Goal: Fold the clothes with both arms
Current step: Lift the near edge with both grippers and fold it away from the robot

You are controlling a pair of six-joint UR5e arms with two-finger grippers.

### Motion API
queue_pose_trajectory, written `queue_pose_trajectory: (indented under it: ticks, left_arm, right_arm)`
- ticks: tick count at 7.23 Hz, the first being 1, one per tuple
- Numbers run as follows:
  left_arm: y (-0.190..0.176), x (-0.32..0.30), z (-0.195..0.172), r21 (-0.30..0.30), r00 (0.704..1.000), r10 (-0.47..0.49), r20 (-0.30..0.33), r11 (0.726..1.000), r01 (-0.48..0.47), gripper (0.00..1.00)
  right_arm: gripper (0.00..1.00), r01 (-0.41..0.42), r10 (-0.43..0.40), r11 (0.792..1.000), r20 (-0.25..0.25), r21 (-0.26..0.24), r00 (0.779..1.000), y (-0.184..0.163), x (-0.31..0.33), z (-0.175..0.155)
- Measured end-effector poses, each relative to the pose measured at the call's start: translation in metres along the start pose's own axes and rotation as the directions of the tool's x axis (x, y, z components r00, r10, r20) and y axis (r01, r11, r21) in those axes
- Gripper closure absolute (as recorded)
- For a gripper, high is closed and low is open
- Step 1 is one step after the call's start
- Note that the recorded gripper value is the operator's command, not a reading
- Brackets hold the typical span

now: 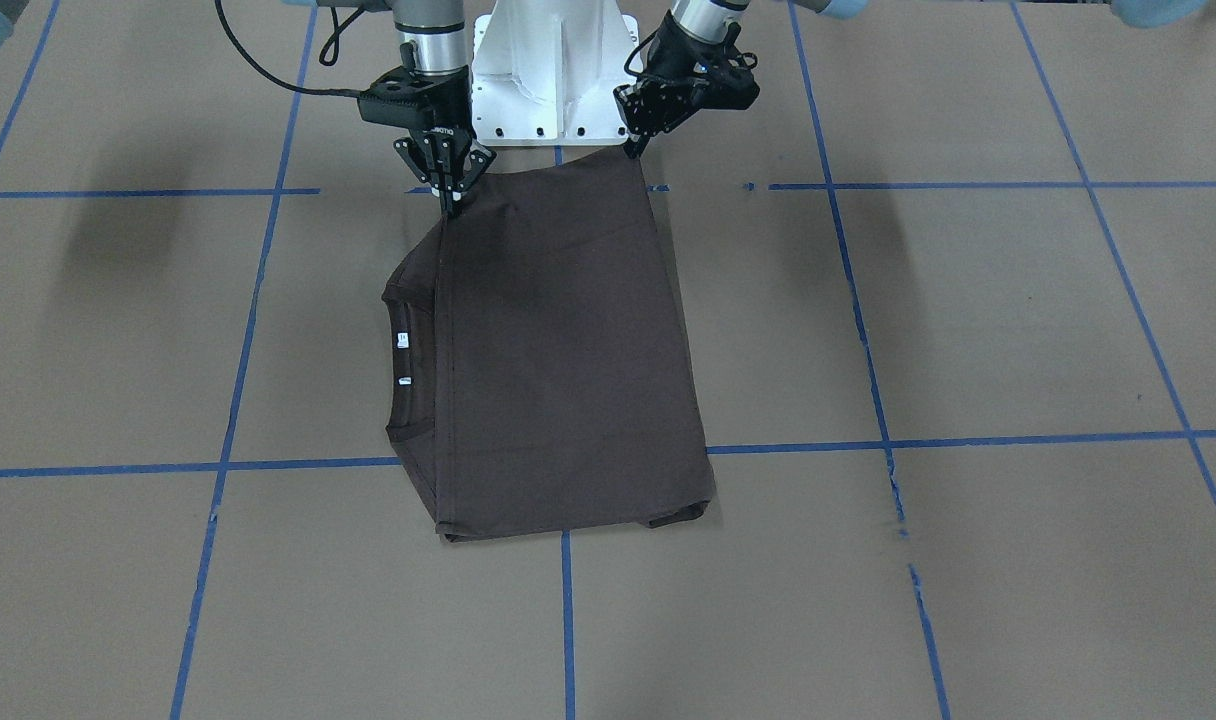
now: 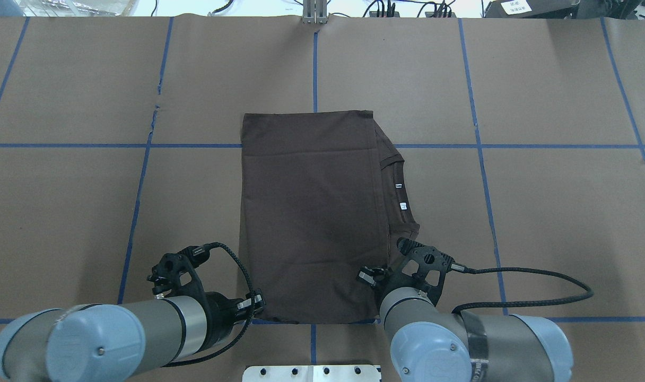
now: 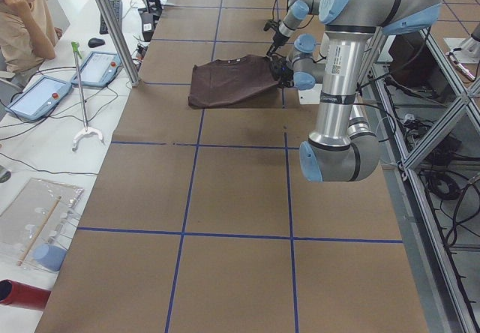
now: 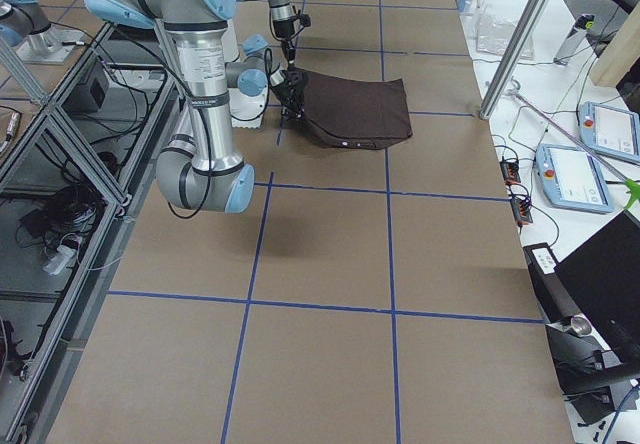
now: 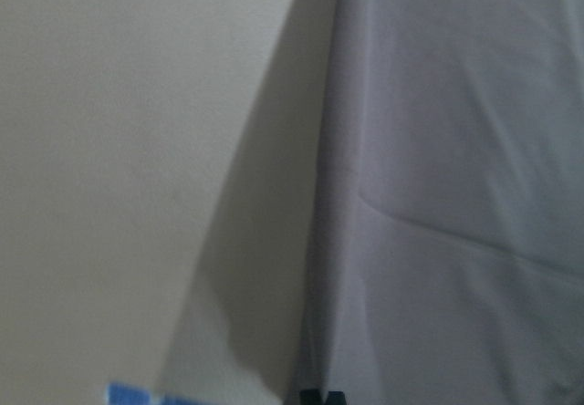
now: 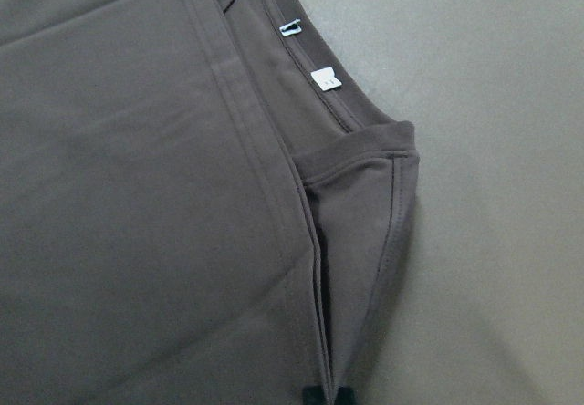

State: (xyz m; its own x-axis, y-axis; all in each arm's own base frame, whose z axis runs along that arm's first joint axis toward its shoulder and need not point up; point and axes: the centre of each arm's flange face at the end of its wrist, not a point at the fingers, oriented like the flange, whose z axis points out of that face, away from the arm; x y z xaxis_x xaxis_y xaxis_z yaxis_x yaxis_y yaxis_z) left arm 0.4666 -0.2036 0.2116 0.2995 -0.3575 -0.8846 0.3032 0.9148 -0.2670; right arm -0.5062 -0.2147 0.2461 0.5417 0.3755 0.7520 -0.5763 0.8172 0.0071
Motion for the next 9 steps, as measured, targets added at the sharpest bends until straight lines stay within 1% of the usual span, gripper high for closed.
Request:
queue_pose_trajectory:
  ticks: [1,2,3,4,5,6,7,9]
  left_arm:
    - [0.003,0.01,-0.042,-0.014,1.0,0.001,0.014,1.0,-0.001,1.0]
    - [0.005,0.015,-0.074,-0.035,0.999,0.003,0.032,0.999,-0.002,1.0]
    - [0.006,0.016,-0.083,-0.042,0.999,0.013,0.053,0.999,-0.011,1.0]
    - [0.001,0.021,-0.074,-0.027,0.996,0.047,0.07,0.999,-0.045,1.0]
    - [-0.017,0.032,-0.059,0.013,0.992,0.094,0.082,0.995,-0.095,1.0]
    - [-0.045,0.045,-0.043,0.063,0.986,0.135,0.101,0.988,-0.142,1.0]
    - [-0.076,0.056,-0.03,0.104,0.978,0.168,0.127,0.978,-0.181,1.0]
    - [-0.14,0.064,-0.01,0.173,0.963,0.202,0.177,0.957,-0.233,1.0]
  right_arm:
    - [1.0,-0.006,0.006,1.0,-0.01,-0.031,1.0,-0.008,0.004,-0.04]
    - [1.0,-0.003,0.002,0.999,-0.019,-0.054,1.0,-0.014,0.01,-0.07]
    - [1.0,0.003,-0.005,0.998,-0.03,-0.062,1.0,-0.013,0.012,-0.08]
    - [1.0,0.0,-0.002,0.999,-0.041,-0.05,0.999,-0.013,0.003,-0.074]
    - [1.0,-0.014,0.013,1.0,-0.052,-0.021,0.999,-0.024,-0.014,-0.061]
    - [1.0,-0.026,0.026,1.0,-0.054,0.001,0.998,-0.044,-0.03,-0.045]
    - [1.0,-0.038,0.038,0.999,-0.049,0.008,0.998,-0.066,-0.045,-0.027]
    - [1.0,-0.064,0.066,0.997,-0.045,0.037,0.997,-0.111,-0.074,0.022]
